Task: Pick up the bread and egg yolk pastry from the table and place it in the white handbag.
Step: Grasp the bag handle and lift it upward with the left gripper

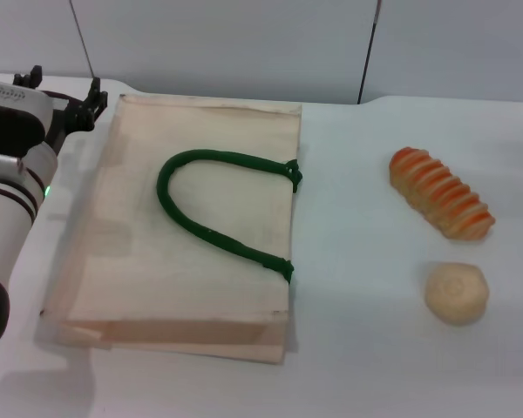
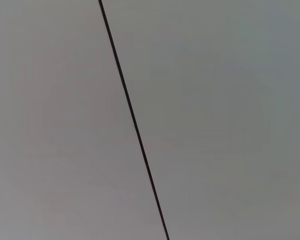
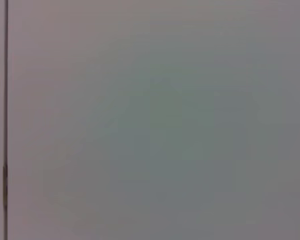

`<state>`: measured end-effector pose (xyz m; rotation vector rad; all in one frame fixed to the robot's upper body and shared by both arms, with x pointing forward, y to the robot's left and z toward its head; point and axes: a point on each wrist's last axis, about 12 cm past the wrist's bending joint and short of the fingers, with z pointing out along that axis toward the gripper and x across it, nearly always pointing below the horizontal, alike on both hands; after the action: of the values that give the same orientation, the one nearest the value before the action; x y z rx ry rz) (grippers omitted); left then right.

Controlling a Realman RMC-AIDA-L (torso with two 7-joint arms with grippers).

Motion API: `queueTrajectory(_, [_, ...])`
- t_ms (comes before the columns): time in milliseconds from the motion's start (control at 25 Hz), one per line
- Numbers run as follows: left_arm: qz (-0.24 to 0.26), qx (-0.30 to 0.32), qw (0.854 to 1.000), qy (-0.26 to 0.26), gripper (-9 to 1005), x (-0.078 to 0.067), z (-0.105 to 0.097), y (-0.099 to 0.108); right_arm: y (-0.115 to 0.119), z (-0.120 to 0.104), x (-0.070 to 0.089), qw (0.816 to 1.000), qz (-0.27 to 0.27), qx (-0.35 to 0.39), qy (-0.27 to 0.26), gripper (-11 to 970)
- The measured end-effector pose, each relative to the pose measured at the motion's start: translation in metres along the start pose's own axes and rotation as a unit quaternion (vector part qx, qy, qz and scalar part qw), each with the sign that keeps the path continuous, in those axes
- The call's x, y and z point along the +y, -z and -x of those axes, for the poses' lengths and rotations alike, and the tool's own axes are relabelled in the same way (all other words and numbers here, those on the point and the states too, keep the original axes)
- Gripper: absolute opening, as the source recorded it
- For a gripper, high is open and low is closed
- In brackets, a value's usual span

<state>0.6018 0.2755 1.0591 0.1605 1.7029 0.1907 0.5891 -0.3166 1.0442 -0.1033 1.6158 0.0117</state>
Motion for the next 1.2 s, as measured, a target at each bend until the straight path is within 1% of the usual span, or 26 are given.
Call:
queueTrajectory(400, [-0.001,-0.004,1.000,0.002,842,-0.001,0.002,0.000,-0.004,-0.001,0.001,1.000,-0.002,0.016,0.003,768])
queueTrajectory(880, [-0.002,-0.012,1.000,0.008,840,-0.002,0.006,0.000,-0.004,-0.001,0.000,1.000,-0.003,0.015,0.001,768])
queueTrajectory(1120, [-0.006,-0.024,1.000,0.017,826,-0.006,0.013,0.000,-0.004,-0.001,-0.001,1.000,-0.007,0.015,-0.002,768])
queueTrajectory(1200, [-0.017,-0.024,0.999,0.024,820,-0.008,0.018,0.001,-0.004,-0.001,-0.001,1.000,-0.008,0.015,-0.002,768])
